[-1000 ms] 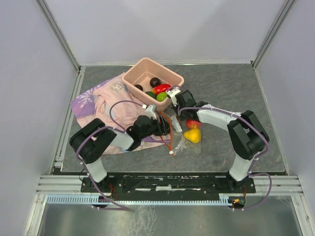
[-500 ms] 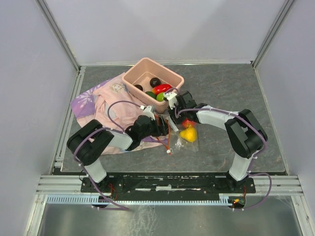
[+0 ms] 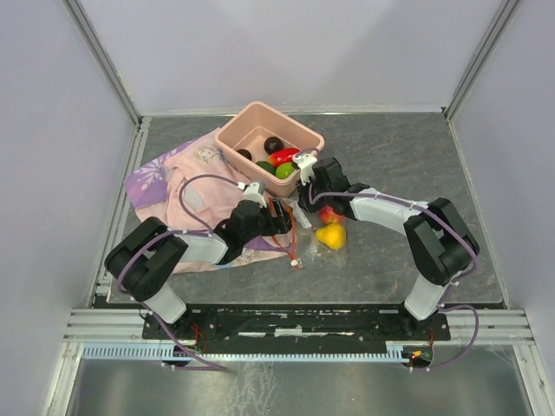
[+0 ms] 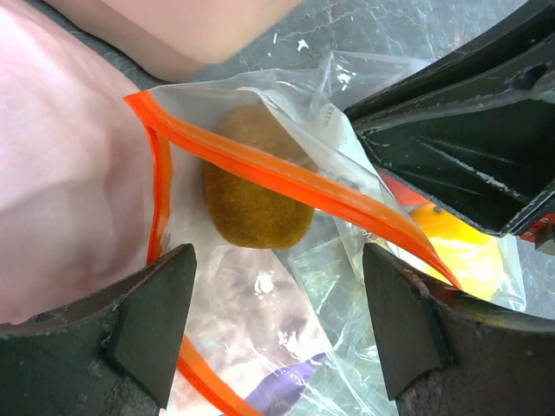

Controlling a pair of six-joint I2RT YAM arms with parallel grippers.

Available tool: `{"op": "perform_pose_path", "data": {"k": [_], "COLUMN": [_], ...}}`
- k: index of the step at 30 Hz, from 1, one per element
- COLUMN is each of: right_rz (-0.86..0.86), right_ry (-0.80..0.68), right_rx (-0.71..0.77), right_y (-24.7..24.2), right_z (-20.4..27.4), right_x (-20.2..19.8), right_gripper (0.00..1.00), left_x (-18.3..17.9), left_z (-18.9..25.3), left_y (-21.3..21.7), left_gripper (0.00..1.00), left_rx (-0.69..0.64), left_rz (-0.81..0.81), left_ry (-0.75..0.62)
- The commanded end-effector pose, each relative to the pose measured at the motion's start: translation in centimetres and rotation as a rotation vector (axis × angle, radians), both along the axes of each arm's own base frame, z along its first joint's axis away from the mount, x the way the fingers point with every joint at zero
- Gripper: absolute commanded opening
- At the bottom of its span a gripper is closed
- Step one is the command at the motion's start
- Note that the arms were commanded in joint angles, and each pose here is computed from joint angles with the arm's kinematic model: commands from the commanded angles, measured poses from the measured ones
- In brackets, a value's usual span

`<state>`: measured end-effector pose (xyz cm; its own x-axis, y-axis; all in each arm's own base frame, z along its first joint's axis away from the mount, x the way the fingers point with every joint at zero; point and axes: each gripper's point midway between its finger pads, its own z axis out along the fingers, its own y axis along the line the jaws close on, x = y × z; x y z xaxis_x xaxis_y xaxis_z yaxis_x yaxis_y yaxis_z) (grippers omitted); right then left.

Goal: Open the zip-top bag and remove the fake food
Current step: Pick up the fake fruit from the zipper food storage bag.

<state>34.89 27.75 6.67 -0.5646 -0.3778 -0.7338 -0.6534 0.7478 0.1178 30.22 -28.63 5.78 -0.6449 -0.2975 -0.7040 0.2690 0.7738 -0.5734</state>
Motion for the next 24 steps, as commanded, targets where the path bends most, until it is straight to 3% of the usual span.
{"op": "perform_pose_path", "data": {"k": [1, 8, 24], "right_rz": [-0.103, -0.146, 0.059], "right_ry": [-0.085, -0.079, -0.004], "right_rx": [0.086, 0.13, 0.244], "right_y": [1.2, 1.8, 4.9], "right_z": [2.6, 0.1, -1.5], "right_x": [3.1, 4.0, 0.7], "right_gripper": [0.24, 0.25, 0.24], "left_x": [1.3, 1.7, 3.4], "left_z": [1.4, 1.8, 0.4], "left_y": [0.1, -0.5, 0.7], "left_gripper": [0.84, 0.84, 0.83], "left_rx": [-0.007, -0.007, 0.063], "left_rz": [0.007, -0.021, 0.026], "left_ry": [-0.064, -0.074, -0.044]}}
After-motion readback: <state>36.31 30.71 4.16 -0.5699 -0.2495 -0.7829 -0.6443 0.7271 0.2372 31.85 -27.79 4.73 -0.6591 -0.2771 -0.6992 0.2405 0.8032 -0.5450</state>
